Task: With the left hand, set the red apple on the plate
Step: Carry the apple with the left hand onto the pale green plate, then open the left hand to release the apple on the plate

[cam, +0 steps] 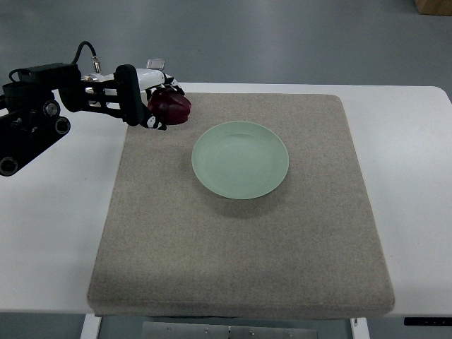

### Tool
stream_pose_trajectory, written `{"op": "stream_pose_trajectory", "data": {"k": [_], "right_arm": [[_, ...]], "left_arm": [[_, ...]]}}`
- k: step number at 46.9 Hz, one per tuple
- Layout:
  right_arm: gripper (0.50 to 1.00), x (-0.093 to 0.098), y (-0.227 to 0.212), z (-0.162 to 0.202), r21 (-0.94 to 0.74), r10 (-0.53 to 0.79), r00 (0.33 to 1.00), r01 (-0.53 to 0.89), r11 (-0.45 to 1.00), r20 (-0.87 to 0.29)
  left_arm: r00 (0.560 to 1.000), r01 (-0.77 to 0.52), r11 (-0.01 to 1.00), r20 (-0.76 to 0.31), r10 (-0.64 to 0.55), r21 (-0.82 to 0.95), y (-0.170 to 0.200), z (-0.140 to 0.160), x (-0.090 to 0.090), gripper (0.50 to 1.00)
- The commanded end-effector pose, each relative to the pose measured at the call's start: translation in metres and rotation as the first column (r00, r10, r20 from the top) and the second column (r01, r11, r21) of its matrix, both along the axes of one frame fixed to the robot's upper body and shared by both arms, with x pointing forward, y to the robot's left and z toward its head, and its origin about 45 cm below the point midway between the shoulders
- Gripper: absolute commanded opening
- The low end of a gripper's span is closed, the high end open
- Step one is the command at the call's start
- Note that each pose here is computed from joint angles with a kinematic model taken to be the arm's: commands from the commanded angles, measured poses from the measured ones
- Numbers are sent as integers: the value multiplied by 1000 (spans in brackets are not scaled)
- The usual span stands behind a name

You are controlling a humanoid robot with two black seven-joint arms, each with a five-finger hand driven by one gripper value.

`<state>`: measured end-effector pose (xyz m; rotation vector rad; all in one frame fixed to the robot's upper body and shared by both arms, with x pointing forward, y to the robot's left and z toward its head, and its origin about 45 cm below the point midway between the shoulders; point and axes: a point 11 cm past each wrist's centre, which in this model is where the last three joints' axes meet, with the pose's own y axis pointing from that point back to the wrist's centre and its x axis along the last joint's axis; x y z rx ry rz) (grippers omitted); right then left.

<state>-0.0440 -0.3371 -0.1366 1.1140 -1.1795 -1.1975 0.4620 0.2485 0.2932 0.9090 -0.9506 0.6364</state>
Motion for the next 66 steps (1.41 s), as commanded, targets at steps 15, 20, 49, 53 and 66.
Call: {"op": "stream_pose_trajectory", "data": {"k": [15,20,49,53,66], "right_arm": [[928,0,0,0,0,0,1000,0,1000,0],[930,0,0,0,0,0,1000,0,1000,0],[930,0,0,0,0,0,1000,0,1000,0],[928,0,0,0,0,0,1000,0,1000,0],[928,0,0,0,0,0,1000,0,1000,0]], "left_arm": [[978,208,976,17,-208,-68,-78,7,-29,500],[975,220,973,4,-221,-73,-85,1,-31,500],[964,252,966,-76,-255,-52,-99,-39,-46,808],[964,249,967,-82,-253,-51,-98,-43,-47,838],[965,242,968,-91,-248,-64,-97,-44,-47,992]]}}
